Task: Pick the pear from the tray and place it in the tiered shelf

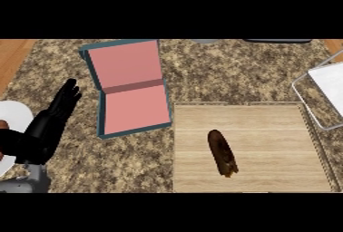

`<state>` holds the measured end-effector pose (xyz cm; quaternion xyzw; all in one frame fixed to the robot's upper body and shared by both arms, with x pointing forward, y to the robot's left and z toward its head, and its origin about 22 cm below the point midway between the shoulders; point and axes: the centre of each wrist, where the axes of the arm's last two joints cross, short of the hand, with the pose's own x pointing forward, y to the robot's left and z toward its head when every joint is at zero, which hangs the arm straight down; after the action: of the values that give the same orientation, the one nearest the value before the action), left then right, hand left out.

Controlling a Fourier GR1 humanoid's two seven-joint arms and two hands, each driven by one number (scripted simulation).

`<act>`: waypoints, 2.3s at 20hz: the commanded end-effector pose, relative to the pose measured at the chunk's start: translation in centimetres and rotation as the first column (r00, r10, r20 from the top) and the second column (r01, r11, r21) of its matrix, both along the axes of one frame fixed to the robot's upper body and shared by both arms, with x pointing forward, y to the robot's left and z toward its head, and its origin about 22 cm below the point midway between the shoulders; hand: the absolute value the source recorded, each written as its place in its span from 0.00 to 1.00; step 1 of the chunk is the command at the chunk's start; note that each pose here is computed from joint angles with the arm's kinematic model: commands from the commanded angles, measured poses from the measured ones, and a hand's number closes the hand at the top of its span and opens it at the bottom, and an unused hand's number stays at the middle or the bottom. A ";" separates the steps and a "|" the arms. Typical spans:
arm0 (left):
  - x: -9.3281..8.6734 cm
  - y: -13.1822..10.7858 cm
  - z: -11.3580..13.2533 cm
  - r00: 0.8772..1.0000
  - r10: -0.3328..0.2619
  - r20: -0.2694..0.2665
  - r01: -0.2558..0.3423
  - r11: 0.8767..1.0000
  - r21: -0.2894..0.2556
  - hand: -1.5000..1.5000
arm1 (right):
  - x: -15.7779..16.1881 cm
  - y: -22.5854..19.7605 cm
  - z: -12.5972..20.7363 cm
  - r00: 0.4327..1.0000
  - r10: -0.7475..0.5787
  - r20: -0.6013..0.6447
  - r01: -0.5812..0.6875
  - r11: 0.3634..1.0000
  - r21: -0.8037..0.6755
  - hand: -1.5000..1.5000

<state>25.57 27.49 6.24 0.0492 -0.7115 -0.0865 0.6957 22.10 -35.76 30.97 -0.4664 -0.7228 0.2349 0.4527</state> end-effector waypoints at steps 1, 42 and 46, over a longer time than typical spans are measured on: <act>0.6 -0.2 0.0 1.000 -0.022 -0.010 0.022 1.000 0.008 0.50 | 2.0 -0.4 -0.4 0.994 -0.082 0.067 0.097 0.960 -0.262 1.00; 0.3 -0.6 -0.2 1.000 -0.013 -0.014 0.013 1.000 -0.006 0.50 | 11.2 -12.4 -5.6 0.904 -0.385 -0.185 0.095 0.605 -0.790 0.00; 0.6 0.0 -1.0 1.000 -0.008 -0.019 0.008 1.000 0.012 0.50 | 12.8 -12.2 -4.0 0.883 -0.433 -0.180 0.251 0.761 -0.599 0.00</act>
<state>25.73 27.52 5.82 0.0481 -0.7087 -0.0891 0.6983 34.33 -47.70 25.68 -0.6344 -0.4613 0.4691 0.4059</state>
